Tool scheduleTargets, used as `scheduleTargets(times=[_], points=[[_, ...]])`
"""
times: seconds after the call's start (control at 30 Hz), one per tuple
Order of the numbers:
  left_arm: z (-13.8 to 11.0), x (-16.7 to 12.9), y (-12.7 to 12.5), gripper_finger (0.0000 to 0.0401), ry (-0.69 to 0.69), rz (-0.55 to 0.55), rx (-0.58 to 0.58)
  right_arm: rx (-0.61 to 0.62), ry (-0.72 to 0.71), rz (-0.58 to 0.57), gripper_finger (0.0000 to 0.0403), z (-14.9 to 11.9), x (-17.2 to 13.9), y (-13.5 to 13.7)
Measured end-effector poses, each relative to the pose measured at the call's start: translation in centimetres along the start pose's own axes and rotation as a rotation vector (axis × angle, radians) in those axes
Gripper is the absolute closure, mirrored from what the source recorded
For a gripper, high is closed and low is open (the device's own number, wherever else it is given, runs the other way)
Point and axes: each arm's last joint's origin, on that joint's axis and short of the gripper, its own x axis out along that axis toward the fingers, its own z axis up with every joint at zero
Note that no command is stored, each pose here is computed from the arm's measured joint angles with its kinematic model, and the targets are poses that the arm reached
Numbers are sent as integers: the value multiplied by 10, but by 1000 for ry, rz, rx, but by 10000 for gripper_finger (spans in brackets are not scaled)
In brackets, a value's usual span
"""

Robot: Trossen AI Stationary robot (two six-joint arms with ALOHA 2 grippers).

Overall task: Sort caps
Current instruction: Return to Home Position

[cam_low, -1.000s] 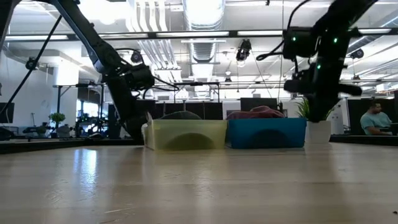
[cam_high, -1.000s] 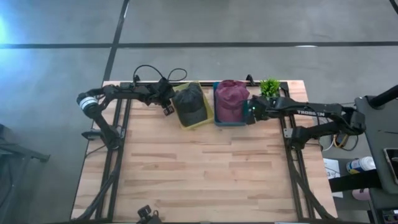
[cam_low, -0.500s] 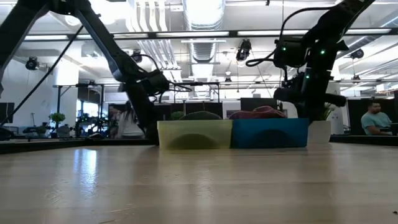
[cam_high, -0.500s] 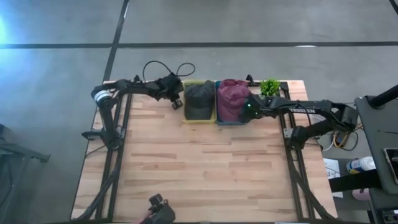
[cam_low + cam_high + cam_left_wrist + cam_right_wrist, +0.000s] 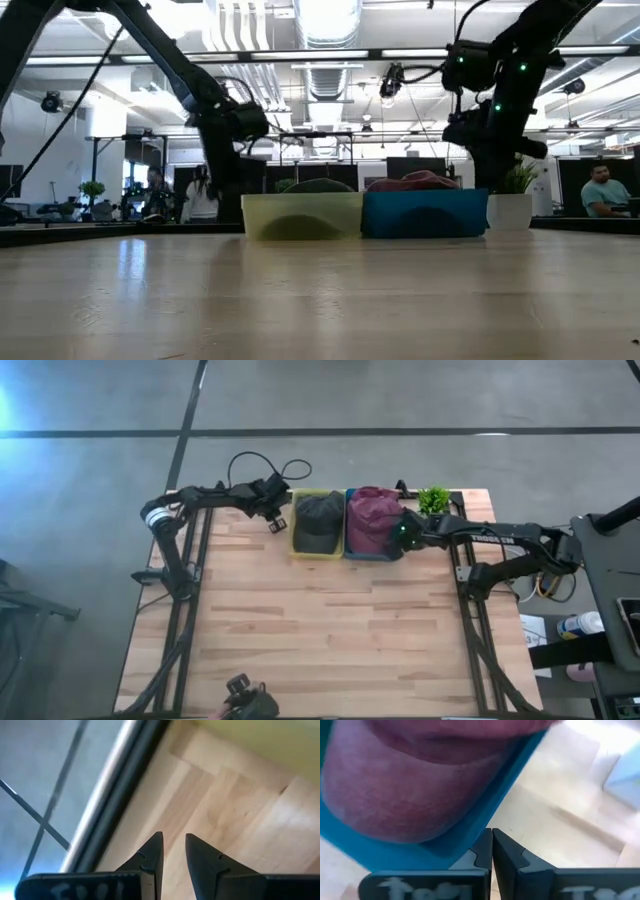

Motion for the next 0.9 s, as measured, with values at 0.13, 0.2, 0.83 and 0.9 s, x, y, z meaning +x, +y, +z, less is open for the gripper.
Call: scheduleTargets(times=[0.13, 0.2, 0.83, 0.9], points=[[0, -24, 8, 326, -34, 24, -18, -99, -43, 23, 394, 4, -16, -1], [-3, -45, 12, 326, -56, 10, -53, -179, -99, 63, 394, 8, -33, 1], [-90, -215, -101, 326, -593, -839, -559, -79, -326, 603, 394, -36, -147, 6], [-99, -228, -114, 326, -738, -933, -434, -183, -350, 638, 394, -43, -150, 7]])
